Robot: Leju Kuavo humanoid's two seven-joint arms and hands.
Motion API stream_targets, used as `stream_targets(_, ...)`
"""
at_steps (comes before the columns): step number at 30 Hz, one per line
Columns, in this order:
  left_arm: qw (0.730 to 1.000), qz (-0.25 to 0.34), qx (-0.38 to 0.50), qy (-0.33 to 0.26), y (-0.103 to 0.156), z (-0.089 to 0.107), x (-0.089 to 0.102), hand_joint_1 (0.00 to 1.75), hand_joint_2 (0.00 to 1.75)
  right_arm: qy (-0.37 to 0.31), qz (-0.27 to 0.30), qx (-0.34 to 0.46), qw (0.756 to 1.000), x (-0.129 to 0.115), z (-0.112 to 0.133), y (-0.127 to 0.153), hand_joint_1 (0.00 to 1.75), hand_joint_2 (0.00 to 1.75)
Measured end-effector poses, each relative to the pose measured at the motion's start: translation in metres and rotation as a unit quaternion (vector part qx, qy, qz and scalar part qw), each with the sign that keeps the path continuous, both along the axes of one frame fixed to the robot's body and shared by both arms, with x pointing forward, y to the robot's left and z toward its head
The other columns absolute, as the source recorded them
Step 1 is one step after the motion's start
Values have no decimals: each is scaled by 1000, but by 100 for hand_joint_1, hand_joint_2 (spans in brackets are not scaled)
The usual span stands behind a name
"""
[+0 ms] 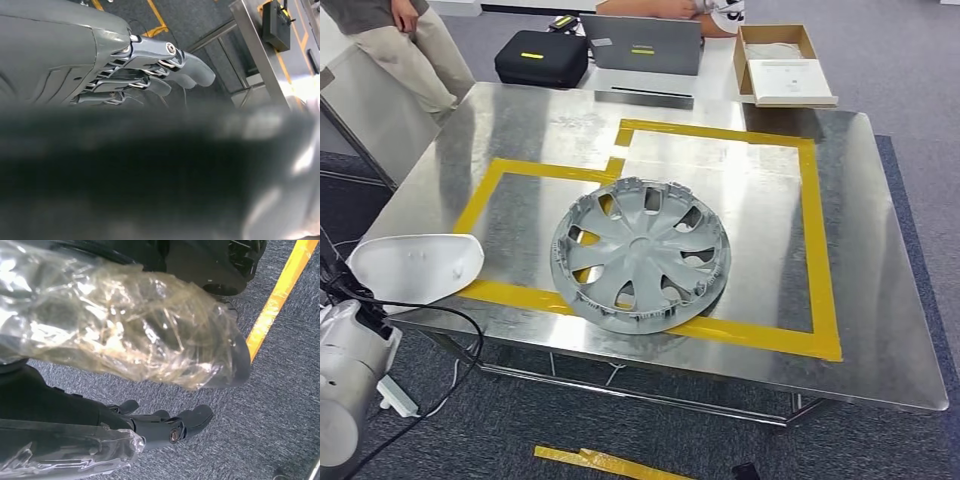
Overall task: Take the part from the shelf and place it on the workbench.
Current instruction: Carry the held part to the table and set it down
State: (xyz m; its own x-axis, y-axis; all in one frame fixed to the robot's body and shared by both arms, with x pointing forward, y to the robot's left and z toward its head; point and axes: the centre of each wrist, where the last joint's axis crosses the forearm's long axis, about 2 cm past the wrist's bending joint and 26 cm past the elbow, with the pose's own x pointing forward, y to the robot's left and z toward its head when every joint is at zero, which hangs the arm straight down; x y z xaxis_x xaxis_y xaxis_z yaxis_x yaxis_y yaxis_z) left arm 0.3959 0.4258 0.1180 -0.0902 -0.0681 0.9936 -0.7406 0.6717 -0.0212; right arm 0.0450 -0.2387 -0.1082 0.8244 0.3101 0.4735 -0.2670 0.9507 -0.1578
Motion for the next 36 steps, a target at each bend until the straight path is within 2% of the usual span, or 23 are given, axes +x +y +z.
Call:
stream_targets(10,1000,-1,18,-1,2,4,2,0,0,0,1,0,1000,0,0,0,0,0)
stream_targets(16,994,-25,109,16,6,7,2,0,0,-1,6,8,1000,0,0,0,0,0)
stream_targets(22,981,-54,184,9,8,21,10,0,0,0,16,12,1000,-1,0,1,0,0)
stream_targets(25,981,-90,173,-16,1,37,21,0,0,2,20,12,1000,0,0,1,0,0)
stream_targets(28,978,-131,157,-39,-19,61,38,0,0,3,21,12,1000,1,0,1,0,0)
stream_targets(32,968,-161,168,-94,-45,110,60,0,0,5,25,12,1000,3,0,2,0,0)
stream_targets(36,955,-176,201,-128,-69,154,71,0,0,10,32,11,999,2,0,2,0,0)
